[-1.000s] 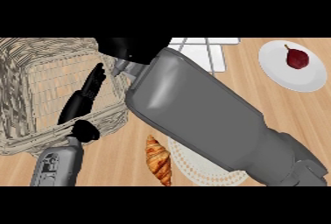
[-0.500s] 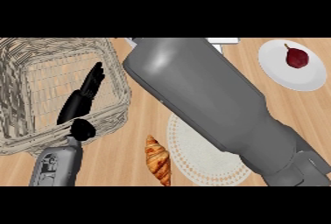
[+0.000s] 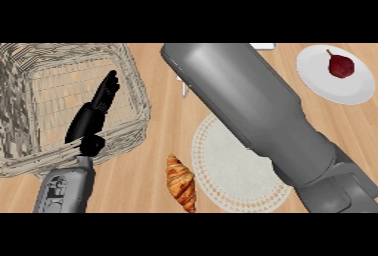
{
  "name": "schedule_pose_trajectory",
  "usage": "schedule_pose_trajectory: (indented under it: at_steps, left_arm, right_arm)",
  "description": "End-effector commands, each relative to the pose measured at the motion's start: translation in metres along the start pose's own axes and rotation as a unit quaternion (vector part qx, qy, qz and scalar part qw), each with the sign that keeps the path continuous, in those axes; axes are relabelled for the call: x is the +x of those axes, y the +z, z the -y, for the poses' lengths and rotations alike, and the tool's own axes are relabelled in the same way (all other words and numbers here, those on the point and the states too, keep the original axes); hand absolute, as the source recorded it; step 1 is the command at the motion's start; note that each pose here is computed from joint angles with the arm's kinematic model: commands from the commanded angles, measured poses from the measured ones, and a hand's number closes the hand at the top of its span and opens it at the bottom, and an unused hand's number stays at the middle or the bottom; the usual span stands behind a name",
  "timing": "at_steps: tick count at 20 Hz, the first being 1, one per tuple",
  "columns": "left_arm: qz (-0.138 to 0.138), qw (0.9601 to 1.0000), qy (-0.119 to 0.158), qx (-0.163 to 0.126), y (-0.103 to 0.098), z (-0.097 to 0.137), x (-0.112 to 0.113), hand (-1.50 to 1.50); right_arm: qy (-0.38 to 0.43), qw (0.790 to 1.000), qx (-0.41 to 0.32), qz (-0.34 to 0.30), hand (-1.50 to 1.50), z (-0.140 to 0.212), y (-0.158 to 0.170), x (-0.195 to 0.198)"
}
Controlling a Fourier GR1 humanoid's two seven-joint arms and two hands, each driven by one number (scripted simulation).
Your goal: Pick the can from the placemat and place it in the tiered shelf
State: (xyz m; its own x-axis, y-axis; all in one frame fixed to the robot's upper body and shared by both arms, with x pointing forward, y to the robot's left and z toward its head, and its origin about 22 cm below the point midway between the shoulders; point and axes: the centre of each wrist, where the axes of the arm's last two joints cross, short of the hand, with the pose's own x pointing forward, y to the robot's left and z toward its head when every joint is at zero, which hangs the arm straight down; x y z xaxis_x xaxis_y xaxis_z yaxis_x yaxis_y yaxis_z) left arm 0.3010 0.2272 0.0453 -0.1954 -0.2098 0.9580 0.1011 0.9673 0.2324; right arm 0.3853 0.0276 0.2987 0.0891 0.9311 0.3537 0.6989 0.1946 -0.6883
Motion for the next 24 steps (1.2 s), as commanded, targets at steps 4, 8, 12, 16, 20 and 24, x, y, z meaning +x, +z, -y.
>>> schedule_pose_trajectory:
  at_steps: [4, 8, 12, 16, 20, 24]
  left_arm:
    - [-0.076, 0.9971, 0.001, -0.008, 0.005, -0.002, -0.017, 0.0]
    - [-0.065, 0.9978, 0.004, -0.011, 0.009, 0.012, -0.021, 0.0]
    - [-0.072, 0.9974, -0.006, -0.003, 0.008, 0.016, -0.016, 0.0]
    - [-0.076, 0.997, 0.006, -0.01, 0.017, 0.014, -0.022, 0.0]
    - [-0.077, 0.9969, -0.005, -0.009, 0.019, 0.019, -0.026, 0.0]
    - [-0.075, 0.9972, 0.004, -0.004, 0.019, 0.014, -0.027, 0.0]
  right_arm:
    - [-0.012, 0.999, -0.023, -0.048, 1.5, -0.043, 0.002, -0.029]
    - [-0.166, 0.983, -0.047, -0.068, 1.5, -0.018, -0.013, -0.026]
    - [-0.166, 0.982, -0.051, -0.077, 1.5, -0.035, -0.024, -0.05]
    - [-0.168, 0.982, -0.056, -0.064, 1.5, -0.049, -0.027, -0.061]
    - [-0.176, 0.98, -0.058, -0.07, 1.5, -0.052, -0.04, -0.083]
    - [-0.045, 0.986, -0.055, -0.154, -1.5, -0.066, -0.044, -0.097]
